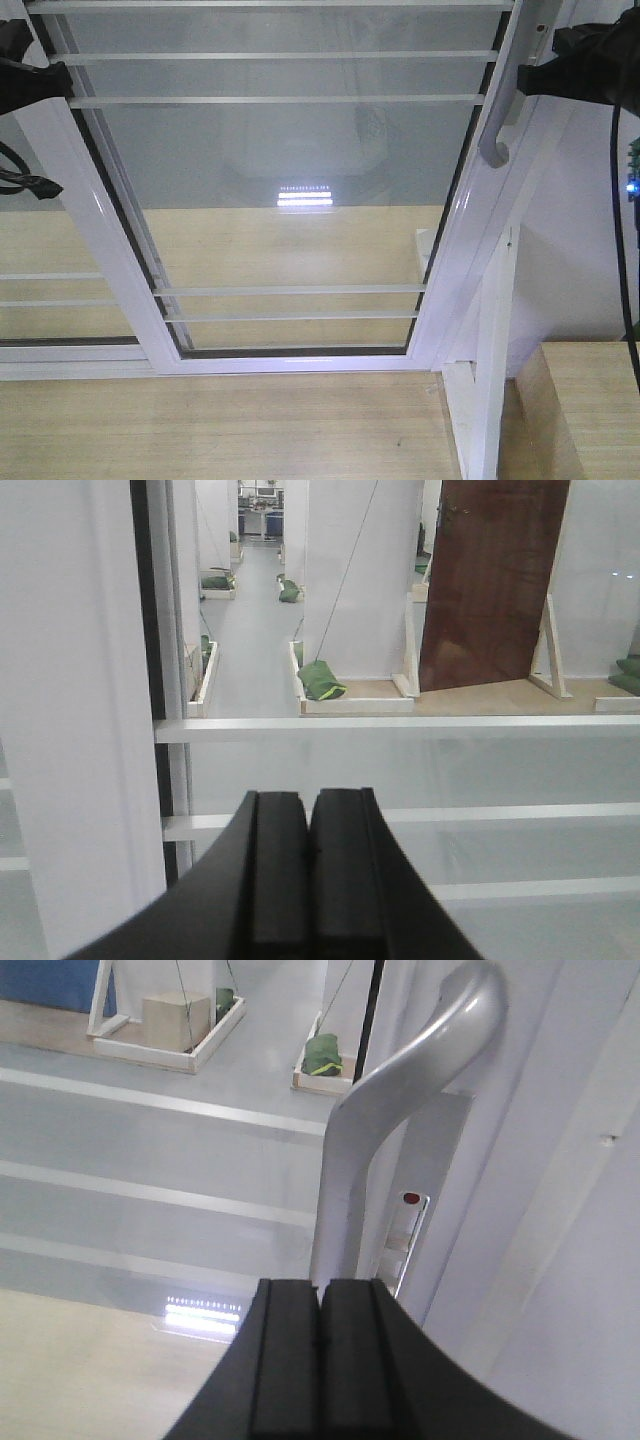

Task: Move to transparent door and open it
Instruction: 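Raise both grippers up to the door frame, right gripper toward the handle, then close the right gripper around the grey vertical door handle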

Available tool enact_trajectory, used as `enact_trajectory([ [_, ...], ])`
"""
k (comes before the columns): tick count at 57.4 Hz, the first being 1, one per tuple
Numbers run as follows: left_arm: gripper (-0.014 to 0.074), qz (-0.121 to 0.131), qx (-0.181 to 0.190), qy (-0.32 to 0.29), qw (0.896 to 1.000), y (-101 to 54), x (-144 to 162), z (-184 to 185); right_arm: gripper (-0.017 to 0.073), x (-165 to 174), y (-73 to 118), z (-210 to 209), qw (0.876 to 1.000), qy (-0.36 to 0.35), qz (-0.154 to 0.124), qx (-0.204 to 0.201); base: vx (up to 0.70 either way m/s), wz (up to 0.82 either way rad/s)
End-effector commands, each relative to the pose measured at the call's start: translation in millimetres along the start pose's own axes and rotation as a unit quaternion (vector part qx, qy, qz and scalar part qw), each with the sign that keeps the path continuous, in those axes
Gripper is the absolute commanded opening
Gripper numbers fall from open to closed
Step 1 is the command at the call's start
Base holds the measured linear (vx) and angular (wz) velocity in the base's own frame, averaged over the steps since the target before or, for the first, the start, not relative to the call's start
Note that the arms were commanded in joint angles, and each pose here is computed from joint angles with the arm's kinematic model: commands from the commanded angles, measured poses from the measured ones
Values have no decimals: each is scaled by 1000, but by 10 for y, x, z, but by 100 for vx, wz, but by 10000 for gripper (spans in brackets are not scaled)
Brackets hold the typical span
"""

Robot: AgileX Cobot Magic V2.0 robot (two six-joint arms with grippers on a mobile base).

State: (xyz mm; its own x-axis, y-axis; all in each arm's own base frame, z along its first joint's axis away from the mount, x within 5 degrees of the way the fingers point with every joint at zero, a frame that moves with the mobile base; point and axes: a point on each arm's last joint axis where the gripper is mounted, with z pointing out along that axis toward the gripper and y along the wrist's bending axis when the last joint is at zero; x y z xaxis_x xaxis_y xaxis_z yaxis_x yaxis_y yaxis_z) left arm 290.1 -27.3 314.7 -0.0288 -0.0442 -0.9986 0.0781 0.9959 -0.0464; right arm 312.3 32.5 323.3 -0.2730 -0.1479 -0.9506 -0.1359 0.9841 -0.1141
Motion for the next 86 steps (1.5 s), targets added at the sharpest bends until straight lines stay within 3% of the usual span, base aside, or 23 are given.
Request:
enact_trajectory([
  [1, 7, -6, -3, -73, 997, 10, -195, 48, -1, -235, -51, -36, 997, -76, -4, 15, 0, 0],
  [11, 68, -5, -4, -61, 998, 14, -104, 120, 32, -197, -47, 15, 998, -68, -4, 14, 0, 0],
  [18, 164, 2, -2, -74, 997, 10, -121, 122, 126, -197, -47, 15, 998, -68, -4, 14, 0, 0],
  [23, 254, 2, -1, -82, 997, 9, -137, 120, 243, -194, -47, 15, 998, -67, -4, 14, 0, 0],
  [34, 475, 1, -2, -85, 996, 10, -141, 119, 614, -206, -50, 13, 997, -73, 10, 15, 0, 0],
  [39, 549, 1, -2, -85, 996, 10, -141, 119, 732, -214, -52, 12, 997, -78, 11, 16, 0, 0],
  [47, 605, 10, -3, -83, 996, 10, -138, 119, 724, -210, -53, 40, 996, -85, 11, 17, 0, 0],
  [86, 587, 11, -3, -83, 996, 10, -138, 119, 619, 229, -30, 788, 983, -178, 11, 43, 0, 0],
])
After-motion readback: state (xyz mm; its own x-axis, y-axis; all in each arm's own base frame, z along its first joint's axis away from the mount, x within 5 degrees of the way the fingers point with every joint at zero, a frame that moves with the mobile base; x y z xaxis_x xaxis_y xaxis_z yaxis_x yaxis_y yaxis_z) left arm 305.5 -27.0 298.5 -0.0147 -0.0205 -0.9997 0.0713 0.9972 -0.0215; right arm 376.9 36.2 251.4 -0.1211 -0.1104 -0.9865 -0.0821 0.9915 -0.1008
